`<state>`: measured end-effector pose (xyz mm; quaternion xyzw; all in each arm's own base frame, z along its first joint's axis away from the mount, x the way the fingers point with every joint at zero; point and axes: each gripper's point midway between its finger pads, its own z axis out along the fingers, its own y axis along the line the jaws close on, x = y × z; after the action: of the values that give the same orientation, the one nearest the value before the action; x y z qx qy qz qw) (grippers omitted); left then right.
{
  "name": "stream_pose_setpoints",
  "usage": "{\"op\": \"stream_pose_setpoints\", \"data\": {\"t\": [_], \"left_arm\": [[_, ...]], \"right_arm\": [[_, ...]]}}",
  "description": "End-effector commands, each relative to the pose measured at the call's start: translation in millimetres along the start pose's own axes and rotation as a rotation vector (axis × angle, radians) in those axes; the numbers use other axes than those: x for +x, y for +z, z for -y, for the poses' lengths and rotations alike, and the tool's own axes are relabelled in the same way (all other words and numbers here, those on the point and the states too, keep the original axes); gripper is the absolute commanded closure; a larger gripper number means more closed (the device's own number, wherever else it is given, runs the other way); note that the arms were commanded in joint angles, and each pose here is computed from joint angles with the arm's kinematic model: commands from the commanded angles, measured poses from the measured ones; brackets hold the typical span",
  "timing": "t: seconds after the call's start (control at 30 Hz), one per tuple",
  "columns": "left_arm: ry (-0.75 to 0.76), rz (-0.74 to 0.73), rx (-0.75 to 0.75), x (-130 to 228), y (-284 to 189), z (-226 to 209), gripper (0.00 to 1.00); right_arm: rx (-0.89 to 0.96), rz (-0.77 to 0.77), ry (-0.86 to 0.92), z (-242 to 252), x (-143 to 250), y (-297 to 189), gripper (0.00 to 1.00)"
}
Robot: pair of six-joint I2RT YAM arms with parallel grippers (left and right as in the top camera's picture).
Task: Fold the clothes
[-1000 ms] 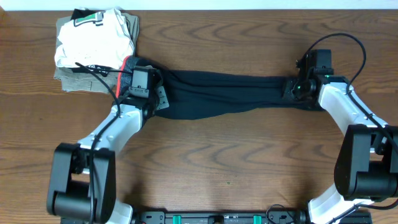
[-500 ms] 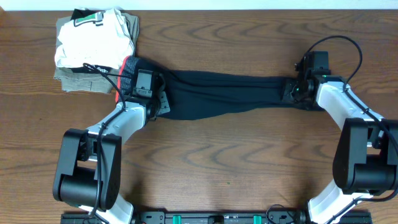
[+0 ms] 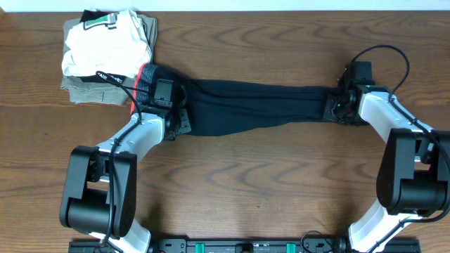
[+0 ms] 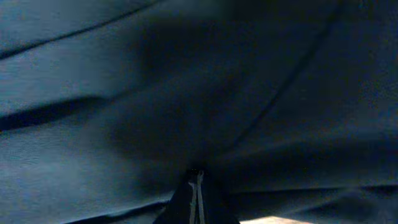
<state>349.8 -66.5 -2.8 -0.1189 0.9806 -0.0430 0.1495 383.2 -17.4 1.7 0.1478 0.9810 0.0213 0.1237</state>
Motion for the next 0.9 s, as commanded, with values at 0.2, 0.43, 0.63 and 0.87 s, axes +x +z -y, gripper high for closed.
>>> {"op": "stream_pose_setpoints", "data": {"t": [0.2,0.43,0.63,0.87], "left_arm": [[-0.043,-0.092,-0.057,24,4,-13,0.94],[-0.091,-0.146,-0.080,38,1,-18,0.94],[-0.067,-0.145,-0.068,43,-14,-8,0.94],[-0.012,-0.049,0.014,40,-59,26,0.94]], "right_arm": [[0.075,-0.027,0.098,36,1,-1,0.99],[0.109,-0.062,0.159,52,9,-2,0.99],[0.172,-0.080,0.197,65,16,-4,0.99],[0.218,-0.100,0.238,72,23,-7,0.99]]}}
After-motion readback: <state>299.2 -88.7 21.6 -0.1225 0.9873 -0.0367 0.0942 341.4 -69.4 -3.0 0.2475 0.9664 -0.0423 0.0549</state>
